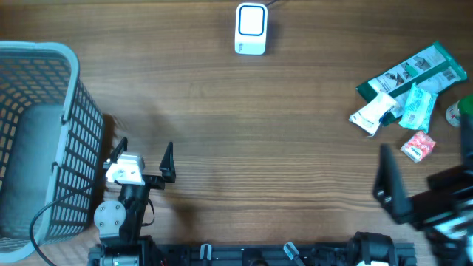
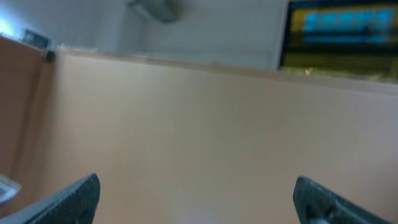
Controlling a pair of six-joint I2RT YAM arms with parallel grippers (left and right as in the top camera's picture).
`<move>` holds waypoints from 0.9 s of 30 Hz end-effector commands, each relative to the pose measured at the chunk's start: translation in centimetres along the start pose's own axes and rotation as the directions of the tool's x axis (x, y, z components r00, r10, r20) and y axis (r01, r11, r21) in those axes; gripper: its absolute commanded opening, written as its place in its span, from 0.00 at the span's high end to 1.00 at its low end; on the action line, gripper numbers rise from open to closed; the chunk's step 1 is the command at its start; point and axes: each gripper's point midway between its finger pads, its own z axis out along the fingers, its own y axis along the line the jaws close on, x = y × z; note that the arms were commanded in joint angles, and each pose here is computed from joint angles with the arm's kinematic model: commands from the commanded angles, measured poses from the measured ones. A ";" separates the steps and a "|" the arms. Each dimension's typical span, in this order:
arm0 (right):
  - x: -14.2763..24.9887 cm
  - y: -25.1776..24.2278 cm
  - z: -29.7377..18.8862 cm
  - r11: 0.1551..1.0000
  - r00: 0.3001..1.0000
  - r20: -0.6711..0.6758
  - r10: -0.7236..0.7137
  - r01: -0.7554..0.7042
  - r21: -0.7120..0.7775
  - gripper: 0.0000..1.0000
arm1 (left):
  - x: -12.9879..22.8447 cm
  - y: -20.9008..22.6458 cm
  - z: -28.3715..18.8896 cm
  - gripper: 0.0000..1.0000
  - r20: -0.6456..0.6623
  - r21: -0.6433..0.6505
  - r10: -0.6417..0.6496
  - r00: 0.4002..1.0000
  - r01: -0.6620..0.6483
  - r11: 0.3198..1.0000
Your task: Scan the item barcode
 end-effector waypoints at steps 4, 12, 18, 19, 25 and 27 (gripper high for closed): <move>10.2 0.9 -2.7 0.997 0.996 0.035 0.077 -0.077 0.003 0.00 | 0.1 0.2 0.0 0.00 -0.001 -0.010 -0.011 1.000 0.011 1.000; 19.0 -1.0 -4.7 0.984 0.996 0.019 0.088 -0.090 0.155 0.00 | 0.1 0.2 0.0 0.00 -0.001 -0.010 -0.011 1.000 0.011 1.000; 24.5 -1.6 -5.6 0.973 0.984 -0.141 0.112 -0.080 0.215 0.00 | 0.1 0.2 0.0 0.00 -0.001 -0.010 -0.011 1.000 0.011 1.000; 25.1 -1.6 -5.7 0.975 0.981 -0.167 0.096 -0.058 0.216 0.00 | 0.1 0.2 0.0 0.00 -0.001 -0.010 -0.011 1.000 0.011 1.000; 29.3 -1.4 -6.8 0.973 0.934 -0.334 0.125 -0.049 0.227 0.00 | 0.1 0.2 0.0 0.00 -0.001 -0.010 -0.011 1.000 0.011 1.000; 30.7 -1.4 -7.4 0.969 0.911 -0.384 0.149 -0.058 0.240 0.00 | 0.1 0.2 0.0 0.00 -0.001 -0.010 -0.011 1.000 0.011 1.000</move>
